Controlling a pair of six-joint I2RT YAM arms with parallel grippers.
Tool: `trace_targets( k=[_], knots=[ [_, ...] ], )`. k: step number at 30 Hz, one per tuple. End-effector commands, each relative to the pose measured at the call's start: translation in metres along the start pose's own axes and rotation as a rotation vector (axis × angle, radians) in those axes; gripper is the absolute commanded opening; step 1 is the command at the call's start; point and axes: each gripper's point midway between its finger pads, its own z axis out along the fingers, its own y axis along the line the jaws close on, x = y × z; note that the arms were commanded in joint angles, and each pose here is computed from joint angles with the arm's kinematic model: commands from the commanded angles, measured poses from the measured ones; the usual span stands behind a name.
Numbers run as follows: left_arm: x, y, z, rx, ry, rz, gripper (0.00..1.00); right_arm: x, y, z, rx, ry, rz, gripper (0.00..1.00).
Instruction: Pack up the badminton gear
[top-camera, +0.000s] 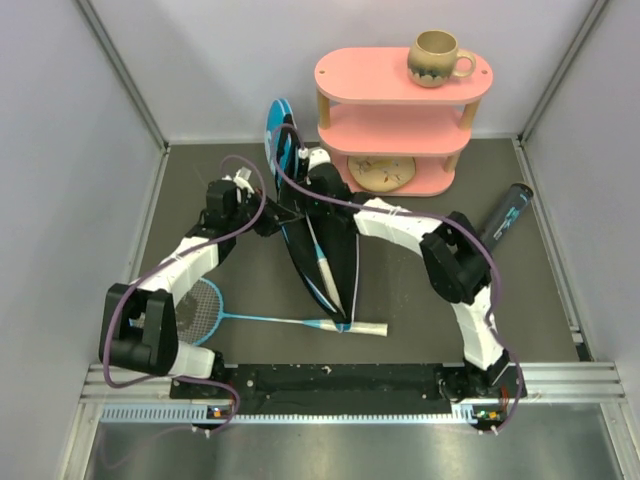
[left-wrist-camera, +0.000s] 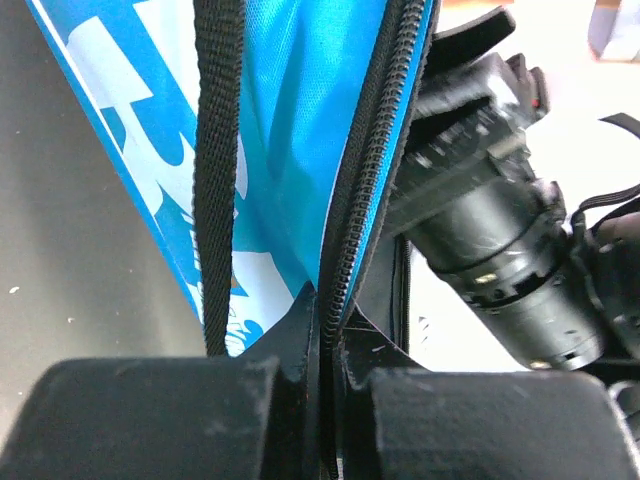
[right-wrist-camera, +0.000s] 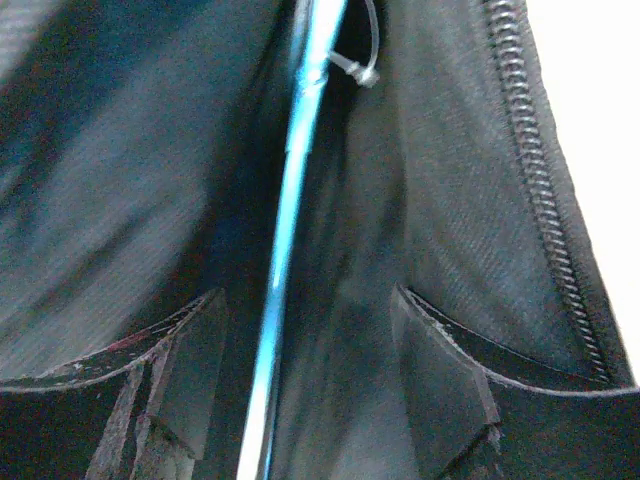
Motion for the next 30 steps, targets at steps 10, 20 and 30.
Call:
trace_targets(
  k=[10, 20, 30],
  knots=[
    [-0.074, -0.013, 0.016, 0.039, -0.099, 0.047, 0.00, -0.026, 0.056, -0.237, -0.628, 0.093, -0.183, 0.81],
    [-0.137, 0.000, -0.006, -0.092, -0.226, 0.054, 0.00, 0.108, 0.080, -0.246, -0.680, 0.116, -0.570, 0.79],
    [-0.186, 0.021, -0.048, -0.185, -0.327, 0.020, 0.00, 0.146, 0.166, -0.196, -0.753, 0.168, -0.802, 0.67]
  ],
)
